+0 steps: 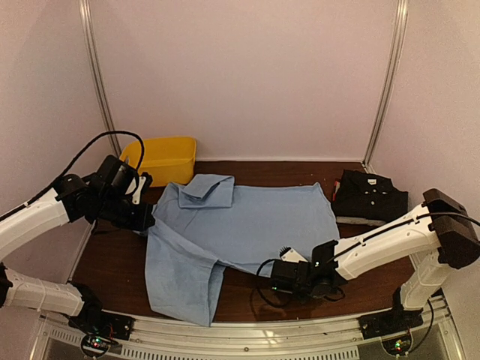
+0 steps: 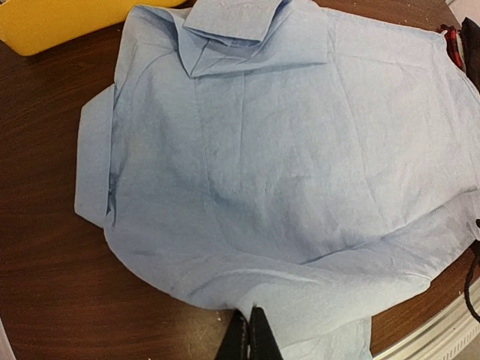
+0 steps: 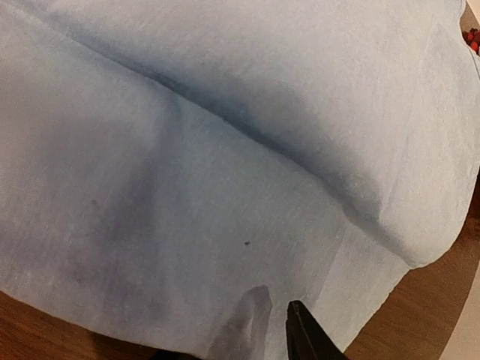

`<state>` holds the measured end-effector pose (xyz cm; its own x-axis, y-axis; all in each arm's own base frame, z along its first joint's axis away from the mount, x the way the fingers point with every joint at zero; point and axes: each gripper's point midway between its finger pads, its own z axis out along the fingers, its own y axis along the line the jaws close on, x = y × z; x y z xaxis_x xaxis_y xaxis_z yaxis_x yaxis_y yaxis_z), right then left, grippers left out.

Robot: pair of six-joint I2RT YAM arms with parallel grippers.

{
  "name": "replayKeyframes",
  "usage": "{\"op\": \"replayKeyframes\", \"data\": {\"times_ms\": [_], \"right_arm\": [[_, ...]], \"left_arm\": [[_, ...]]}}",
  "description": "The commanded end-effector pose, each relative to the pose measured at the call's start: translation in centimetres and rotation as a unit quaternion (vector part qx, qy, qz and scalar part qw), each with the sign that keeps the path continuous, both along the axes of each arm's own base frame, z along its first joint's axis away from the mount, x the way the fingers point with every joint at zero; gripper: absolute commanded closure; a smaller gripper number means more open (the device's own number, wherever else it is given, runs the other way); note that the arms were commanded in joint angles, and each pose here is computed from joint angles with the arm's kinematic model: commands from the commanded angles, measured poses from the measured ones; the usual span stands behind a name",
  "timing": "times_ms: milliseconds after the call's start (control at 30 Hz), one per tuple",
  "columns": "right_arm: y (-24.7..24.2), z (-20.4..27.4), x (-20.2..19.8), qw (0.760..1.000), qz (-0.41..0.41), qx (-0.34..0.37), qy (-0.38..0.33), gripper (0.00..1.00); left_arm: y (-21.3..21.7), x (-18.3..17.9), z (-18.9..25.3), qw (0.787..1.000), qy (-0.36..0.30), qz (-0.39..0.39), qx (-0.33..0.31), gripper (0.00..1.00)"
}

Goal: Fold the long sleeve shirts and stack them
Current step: Pick up the flattened shirt from the center of the board, then fold the flattened shirt at the center of the board.

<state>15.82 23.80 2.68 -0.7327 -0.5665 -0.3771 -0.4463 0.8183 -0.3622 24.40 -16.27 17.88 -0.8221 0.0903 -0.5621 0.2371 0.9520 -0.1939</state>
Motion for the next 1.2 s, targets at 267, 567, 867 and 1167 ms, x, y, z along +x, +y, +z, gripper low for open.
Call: {"op": "replayKeyframes", "data": {"times_ms": [267,567,867,1167], "right_arm": [[-1.7,1.0,0.4,1.0,-0.012,-0.018,-0.023,0.9],[-2.6,2.6,0.9,0.999,-0.025,-0.033,-0.031,1.0],[-2.9,5.2,2.0,0.999,-0.038,-0.022,-0.03,1.0],[-4.0,6.3,4.8,0.998,-0.051,-0.038,-0.027,1.0]], "left_arm": [[0.0,0.4,0.6,1.0,-0.014,-0.003,-0.007,1.0],[1.5,0.4,-0.5,1.0,-0.008,0.011,0.006,1.0],[3.0,1.5,-1.2,1.0,-0.005,0.024,0.003,1.0],[2.6,2.9,-1.4,1.0,-0.007,0.025,-0.005,1.0]]}}
